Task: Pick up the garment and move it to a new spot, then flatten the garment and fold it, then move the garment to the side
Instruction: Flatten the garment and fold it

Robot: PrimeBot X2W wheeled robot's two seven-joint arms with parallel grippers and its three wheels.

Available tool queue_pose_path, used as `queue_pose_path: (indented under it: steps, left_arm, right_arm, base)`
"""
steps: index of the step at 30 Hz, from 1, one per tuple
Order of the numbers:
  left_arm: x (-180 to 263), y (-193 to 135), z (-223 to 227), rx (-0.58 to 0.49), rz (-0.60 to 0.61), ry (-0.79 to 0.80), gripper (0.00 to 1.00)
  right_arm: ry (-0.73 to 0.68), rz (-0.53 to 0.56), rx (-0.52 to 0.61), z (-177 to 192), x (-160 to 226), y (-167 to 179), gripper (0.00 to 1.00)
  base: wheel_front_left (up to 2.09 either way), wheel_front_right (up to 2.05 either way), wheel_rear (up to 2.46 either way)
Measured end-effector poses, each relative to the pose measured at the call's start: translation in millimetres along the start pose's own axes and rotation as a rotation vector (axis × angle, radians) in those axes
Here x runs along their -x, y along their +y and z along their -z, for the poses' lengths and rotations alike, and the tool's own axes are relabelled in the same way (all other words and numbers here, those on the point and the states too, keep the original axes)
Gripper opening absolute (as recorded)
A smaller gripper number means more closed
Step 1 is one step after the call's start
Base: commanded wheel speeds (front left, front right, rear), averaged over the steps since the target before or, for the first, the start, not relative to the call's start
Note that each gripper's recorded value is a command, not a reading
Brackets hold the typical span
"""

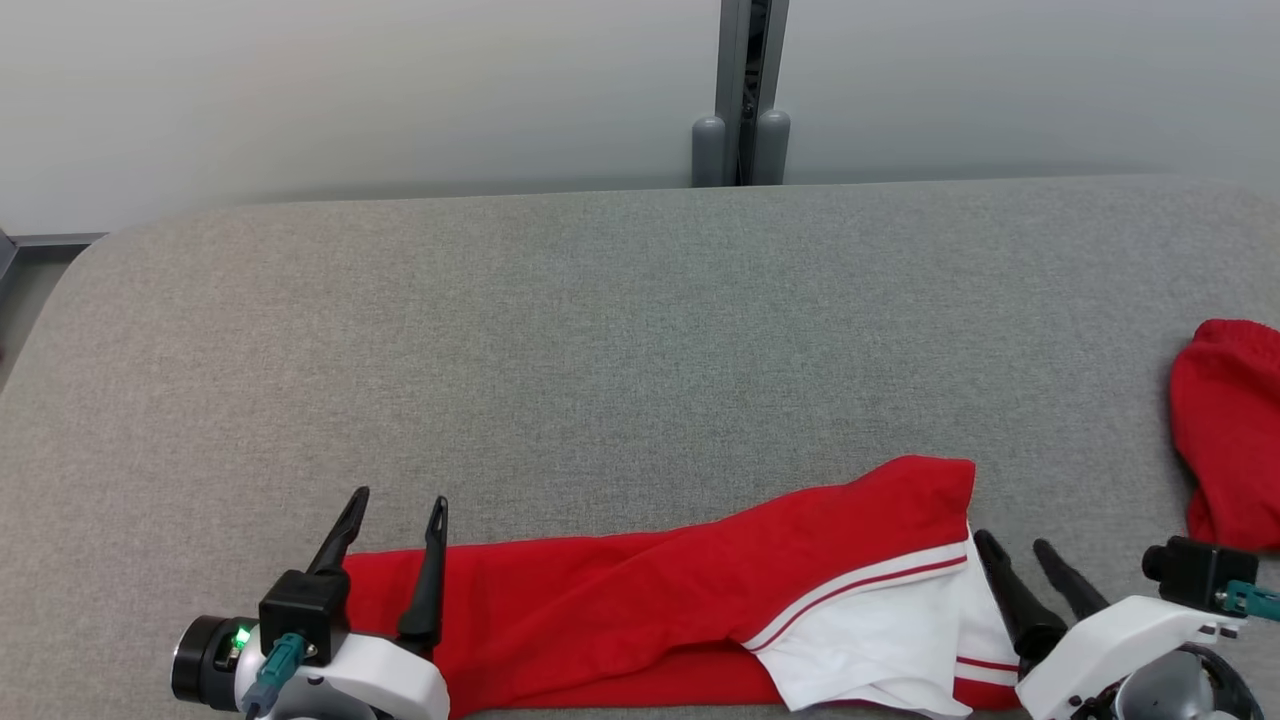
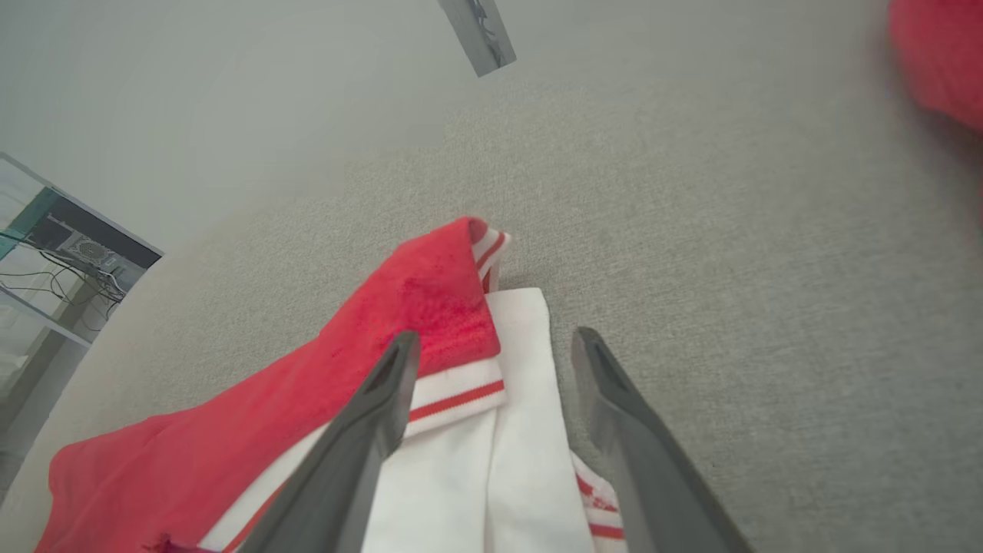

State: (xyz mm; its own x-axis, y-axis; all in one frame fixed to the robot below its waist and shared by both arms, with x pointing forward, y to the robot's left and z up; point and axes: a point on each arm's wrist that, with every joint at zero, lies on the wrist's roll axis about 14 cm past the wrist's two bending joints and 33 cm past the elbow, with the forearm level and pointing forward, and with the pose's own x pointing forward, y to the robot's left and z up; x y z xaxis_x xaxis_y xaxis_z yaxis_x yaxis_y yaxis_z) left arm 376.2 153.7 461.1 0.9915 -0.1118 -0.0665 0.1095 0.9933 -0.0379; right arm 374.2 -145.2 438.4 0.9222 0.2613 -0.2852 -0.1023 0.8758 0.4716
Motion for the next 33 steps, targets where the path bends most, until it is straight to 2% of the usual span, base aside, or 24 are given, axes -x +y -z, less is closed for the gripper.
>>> queue_pose_path:
  steps: [5, 15, 18, 23, 33]
  left_arm:
    - [0, -3, 9, -0.005, 0.014, 0.028, 1.0]
    - [-4, -4, 20, -0.011, 0.027, 0.062, 1.0]
    - [-7, -4, 21, -0.013, 0.03, 0.065, 1.0]
    - [-9, -2, 26, -0.015, 0.027, 0.078, 1.0]
    - [-13, 3, 27, -0.017, 0.013, 0.083, 1.0]
  right_arm:
    - [0.133, 0.002, -0.087, 22, -1, -1, 1.0]
    - [0.313, 0.007, -0.087, 33, -6, -17, 1.0]
    - [0.35, -0.004, -0.123, 35, -10, -17, 1.0]
    - [0.419, 0.008, -0.108, 41, -16, -26, 1.0]
    - [0.494, -0.035, -0.12, 52, -27, -18, 1.0]
  base:
    - [0.0, 0.0, 0.0]
    - [0.0, 0.0, 0.0]
    - [0.0, 0.0, 0.0]
    - [0.0, 0.0, 0.0]
    - [0.0, 0.0, 0.0]
